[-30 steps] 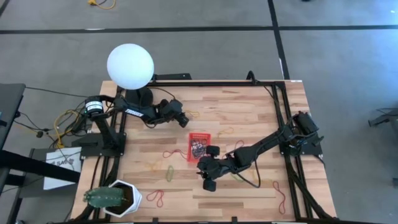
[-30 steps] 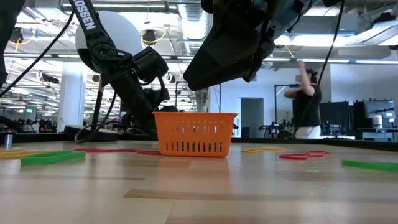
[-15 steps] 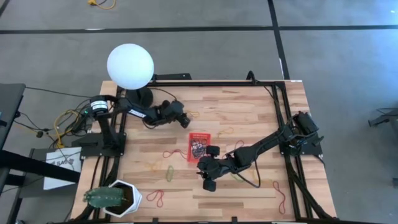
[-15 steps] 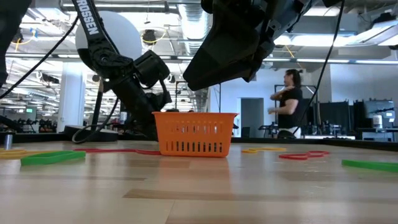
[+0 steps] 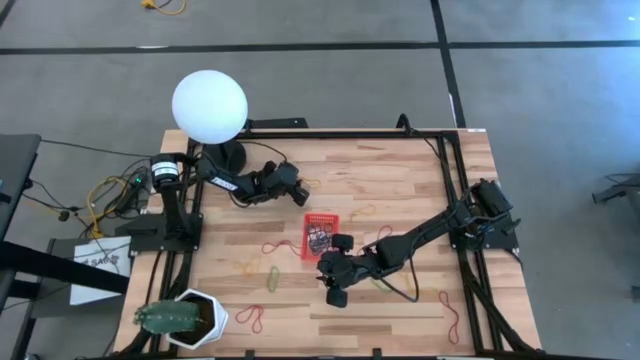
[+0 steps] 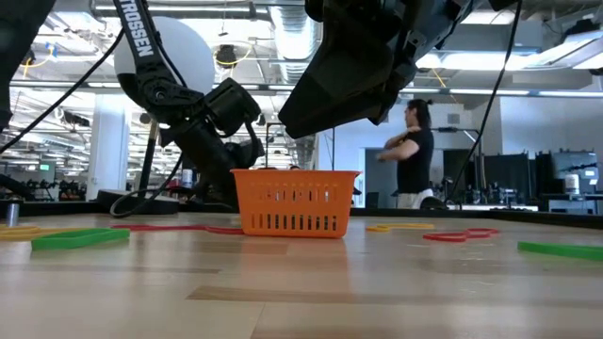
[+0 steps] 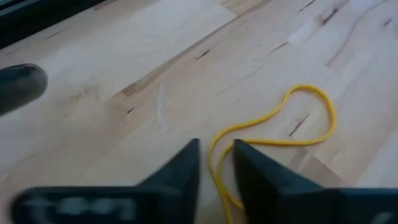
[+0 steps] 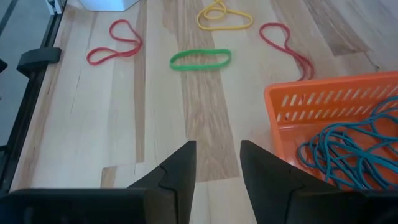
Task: Pick and place items into bin
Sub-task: Put the yellow rubber band into the orange bin
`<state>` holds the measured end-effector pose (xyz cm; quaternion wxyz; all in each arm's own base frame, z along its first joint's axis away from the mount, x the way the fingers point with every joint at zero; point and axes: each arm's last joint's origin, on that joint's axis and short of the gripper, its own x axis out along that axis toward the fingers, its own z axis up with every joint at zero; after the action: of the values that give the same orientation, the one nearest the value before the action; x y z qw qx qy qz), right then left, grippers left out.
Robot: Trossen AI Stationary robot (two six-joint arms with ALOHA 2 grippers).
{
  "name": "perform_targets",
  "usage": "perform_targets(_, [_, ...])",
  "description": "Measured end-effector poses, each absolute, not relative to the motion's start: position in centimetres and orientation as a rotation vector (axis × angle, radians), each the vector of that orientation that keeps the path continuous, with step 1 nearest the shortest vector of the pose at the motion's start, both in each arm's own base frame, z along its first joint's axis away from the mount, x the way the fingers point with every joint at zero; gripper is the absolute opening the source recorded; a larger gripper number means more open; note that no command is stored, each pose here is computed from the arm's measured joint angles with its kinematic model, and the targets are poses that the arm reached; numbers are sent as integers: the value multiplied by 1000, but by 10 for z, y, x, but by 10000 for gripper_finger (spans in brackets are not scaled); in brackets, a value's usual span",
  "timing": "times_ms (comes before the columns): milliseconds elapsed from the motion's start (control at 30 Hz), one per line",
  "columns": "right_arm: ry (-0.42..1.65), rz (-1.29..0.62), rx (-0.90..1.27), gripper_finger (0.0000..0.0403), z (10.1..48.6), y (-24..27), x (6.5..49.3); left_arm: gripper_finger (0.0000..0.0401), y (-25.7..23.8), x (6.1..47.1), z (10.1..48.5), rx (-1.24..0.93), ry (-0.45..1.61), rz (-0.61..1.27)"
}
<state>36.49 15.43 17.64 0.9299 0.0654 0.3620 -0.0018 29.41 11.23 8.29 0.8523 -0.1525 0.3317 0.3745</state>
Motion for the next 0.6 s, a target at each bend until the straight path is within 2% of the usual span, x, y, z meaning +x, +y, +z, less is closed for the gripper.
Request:
perform_targets(67, [741,-4,134,118,176,154,365,20,111,295,83,-323,702,763])
perform_targets(100, [741,-4,134,118,176,154,365,12,111,295,83,-322,702,754])
perform_targets(233, [742,-4,134,118,176,154,365,2,106,299,92,-304,690,721])
perform_targets(333, [742,-4,134,118,176,154,365,1,93,298,111,-294,681,626])
perform_targets(500, [742,-4,134,118,176,154,365,0,75,292,167,-247,553,580])
perform_targets(600, [752,-5,130,118,176,154,364,0,51,283,199,-224,491,483])
